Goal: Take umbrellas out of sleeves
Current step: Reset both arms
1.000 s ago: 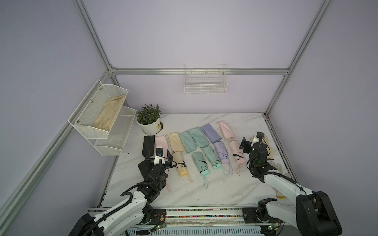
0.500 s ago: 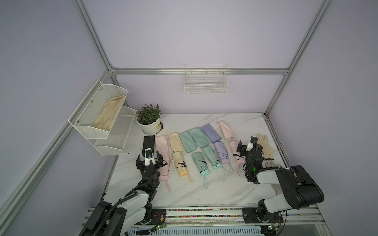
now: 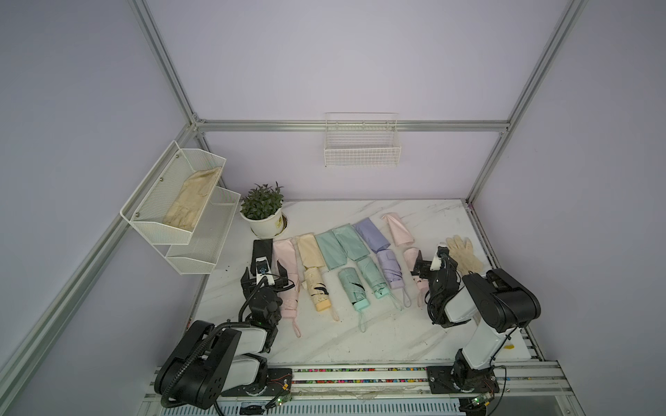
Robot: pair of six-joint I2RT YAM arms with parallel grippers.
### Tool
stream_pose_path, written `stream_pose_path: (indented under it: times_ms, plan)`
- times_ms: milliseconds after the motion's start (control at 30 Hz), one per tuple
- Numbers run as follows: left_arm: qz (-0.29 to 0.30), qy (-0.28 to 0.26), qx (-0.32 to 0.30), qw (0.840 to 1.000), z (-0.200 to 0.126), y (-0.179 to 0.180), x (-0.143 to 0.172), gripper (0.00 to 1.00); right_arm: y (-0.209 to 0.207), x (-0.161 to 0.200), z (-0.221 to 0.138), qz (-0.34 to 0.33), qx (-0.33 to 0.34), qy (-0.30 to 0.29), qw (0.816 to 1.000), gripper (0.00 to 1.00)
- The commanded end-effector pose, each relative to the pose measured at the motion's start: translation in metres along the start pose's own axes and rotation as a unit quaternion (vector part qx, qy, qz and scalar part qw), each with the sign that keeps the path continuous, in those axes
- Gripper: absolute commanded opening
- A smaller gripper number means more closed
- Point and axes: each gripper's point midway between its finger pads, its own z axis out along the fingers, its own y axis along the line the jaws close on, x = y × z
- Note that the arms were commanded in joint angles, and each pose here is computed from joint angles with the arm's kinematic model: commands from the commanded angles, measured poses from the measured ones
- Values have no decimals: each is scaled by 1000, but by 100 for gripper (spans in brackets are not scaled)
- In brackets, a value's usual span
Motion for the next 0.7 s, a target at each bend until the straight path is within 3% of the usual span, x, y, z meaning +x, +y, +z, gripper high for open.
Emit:
stream_pose_path:
  times_ms: [0,233,500,667]
  plan:
    - [-20,-47,-19,999,5,6,-25,100,0,-25,0,12,-2,-54,998,97]
    - [-9,-41,-8,999,14,3,-14,100,9,-18,6,-4,-23,-42,999,97]
    - [-27,-40,-18,999,20,12,-5,100,2,-15,20,3,6,-19,1000,97]
    - [-6,-38,14,999,28,-2,-4,100,3,-14,22,4,6,-16,1000,97]
